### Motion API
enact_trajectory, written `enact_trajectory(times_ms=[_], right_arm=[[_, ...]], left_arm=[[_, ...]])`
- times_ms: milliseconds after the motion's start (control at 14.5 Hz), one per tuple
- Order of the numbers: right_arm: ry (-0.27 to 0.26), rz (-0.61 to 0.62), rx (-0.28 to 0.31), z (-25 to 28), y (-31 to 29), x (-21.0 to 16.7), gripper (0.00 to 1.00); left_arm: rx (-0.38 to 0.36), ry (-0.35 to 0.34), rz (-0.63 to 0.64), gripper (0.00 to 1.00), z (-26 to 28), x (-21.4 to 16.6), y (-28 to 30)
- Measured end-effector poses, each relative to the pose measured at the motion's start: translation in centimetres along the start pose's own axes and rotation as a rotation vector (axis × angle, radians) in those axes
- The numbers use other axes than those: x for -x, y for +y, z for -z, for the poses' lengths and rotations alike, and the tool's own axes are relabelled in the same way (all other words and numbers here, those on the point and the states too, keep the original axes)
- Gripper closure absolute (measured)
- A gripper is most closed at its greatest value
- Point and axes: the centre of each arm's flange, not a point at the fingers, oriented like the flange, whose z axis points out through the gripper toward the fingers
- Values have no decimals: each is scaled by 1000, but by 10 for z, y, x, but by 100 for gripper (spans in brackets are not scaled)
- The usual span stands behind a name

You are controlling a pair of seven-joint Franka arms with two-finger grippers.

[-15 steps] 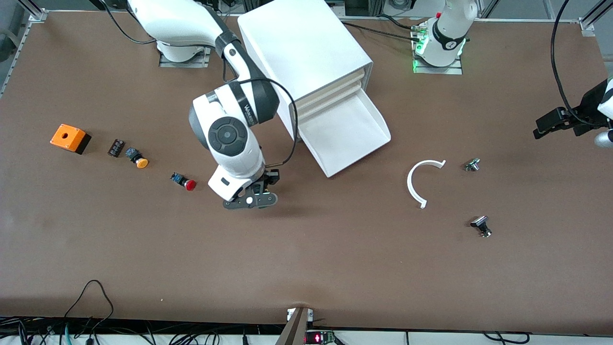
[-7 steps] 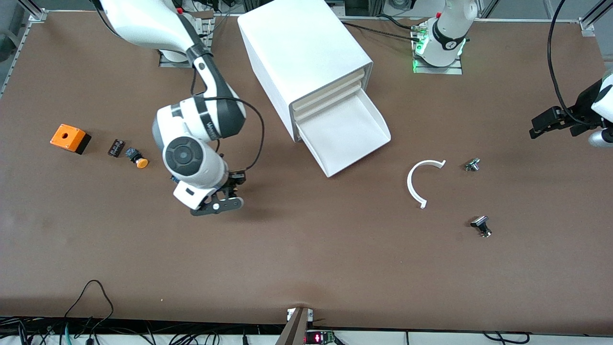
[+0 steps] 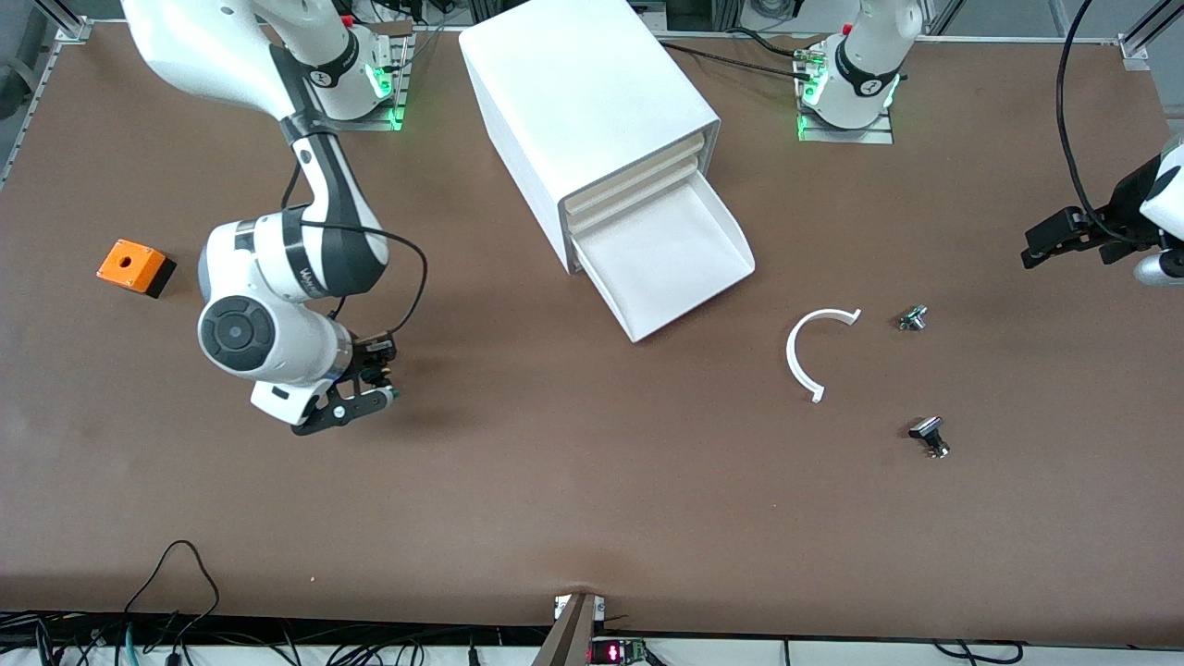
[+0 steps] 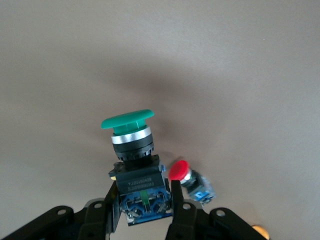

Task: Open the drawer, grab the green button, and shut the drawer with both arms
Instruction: 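Lift the green button out and carry it beside the red button, then place the green button on the table while the left gripper approaches the drawer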

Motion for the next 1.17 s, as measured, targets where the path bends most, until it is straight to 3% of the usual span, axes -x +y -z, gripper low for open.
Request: enact_trajectory(times_ms=[756, 1169], right_arm=[[51, 314, 16, -55, 102, 21, 58], [73, 582, 39, -83, 147, 31, 58]], left_arm=[[6, -49, -9, 0, -25, -8, 5], [9, -80, 96, 0, -40, -8, 68]])
